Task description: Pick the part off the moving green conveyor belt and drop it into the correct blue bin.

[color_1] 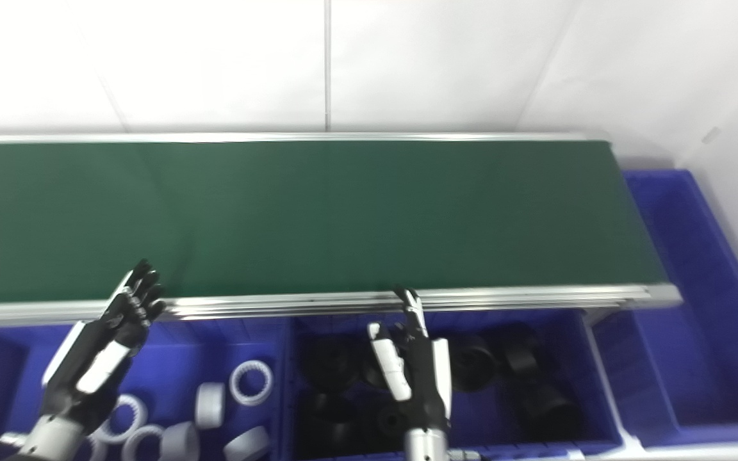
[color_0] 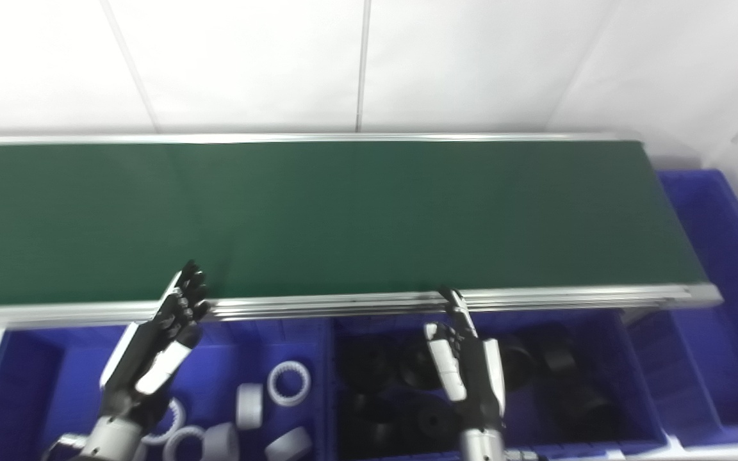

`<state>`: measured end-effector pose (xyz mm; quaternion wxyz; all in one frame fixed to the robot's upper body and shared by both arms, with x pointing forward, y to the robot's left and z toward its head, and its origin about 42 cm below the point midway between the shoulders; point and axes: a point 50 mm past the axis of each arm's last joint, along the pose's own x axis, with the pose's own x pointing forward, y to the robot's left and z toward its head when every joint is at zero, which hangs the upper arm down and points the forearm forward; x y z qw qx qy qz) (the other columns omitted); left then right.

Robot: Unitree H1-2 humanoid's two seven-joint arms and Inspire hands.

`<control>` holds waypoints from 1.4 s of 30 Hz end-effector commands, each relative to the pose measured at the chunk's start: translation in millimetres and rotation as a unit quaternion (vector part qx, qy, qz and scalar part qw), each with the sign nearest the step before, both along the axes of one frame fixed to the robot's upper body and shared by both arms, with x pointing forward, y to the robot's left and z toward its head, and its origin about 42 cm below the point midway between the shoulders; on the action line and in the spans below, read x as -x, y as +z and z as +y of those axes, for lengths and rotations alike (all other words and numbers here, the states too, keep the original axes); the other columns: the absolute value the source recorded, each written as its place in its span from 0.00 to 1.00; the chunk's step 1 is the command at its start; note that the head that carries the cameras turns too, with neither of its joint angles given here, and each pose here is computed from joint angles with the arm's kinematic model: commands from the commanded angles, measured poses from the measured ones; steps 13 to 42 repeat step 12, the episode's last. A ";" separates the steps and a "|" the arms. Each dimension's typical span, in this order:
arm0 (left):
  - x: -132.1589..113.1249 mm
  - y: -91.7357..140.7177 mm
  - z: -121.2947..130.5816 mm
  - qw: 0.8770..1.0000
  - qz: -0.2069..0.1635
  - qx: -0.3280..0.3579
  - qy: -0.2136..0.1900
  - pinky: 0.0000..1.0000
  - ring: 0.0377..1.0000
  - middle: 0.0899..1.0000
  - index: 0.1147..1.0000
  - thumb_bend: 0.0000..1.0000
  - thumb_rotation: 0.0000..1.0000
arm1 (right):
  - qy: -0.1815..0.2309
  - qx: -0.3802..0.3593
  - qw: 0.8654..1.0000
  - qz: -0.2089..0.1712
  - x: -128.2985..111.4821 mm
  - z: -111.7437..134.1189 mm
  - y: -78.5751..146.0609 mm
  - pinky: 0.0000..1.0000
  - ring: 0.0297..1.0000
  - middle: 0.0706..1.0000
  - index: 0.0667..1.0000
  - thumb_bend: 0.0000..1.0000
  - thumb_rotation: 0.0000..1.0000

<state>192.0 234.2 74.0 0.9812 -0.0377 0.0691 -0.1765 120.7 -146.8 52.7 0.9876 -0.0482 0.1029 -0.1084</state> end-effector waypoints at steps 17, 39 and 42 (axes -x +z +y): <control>37.8 53.6 -12.9 0.990 -0.131 0.024 0.053 0.93 0.97 1.00 1.00 0.72 0.70 | 0.007 -0.056 0.996 -0.066 -0.4 9.1 15.0 0.83 0.90 0.95 0.93 0.68 0.97; 37.8 53.6 -12.9 0.990 -0.131 0.024 0.053 0.93 0.97 1.00 1.00 0.72 0.70 | 0.007 -0.056 0.996 -0.066 -0.4 9.1 15.0 0.83 0.90 0.95 0.93 0.68 0.97; 37.8 53.6 -12.9 0.990 -0.131 0.024 0.053 0.93 0.97 1.00 1.00 0.72 0.70 | 0.007 -0.056 0.996 -0.066 -0.4 9.1 15.0 0.83 0.90 0.95 0.93 0.68 0.97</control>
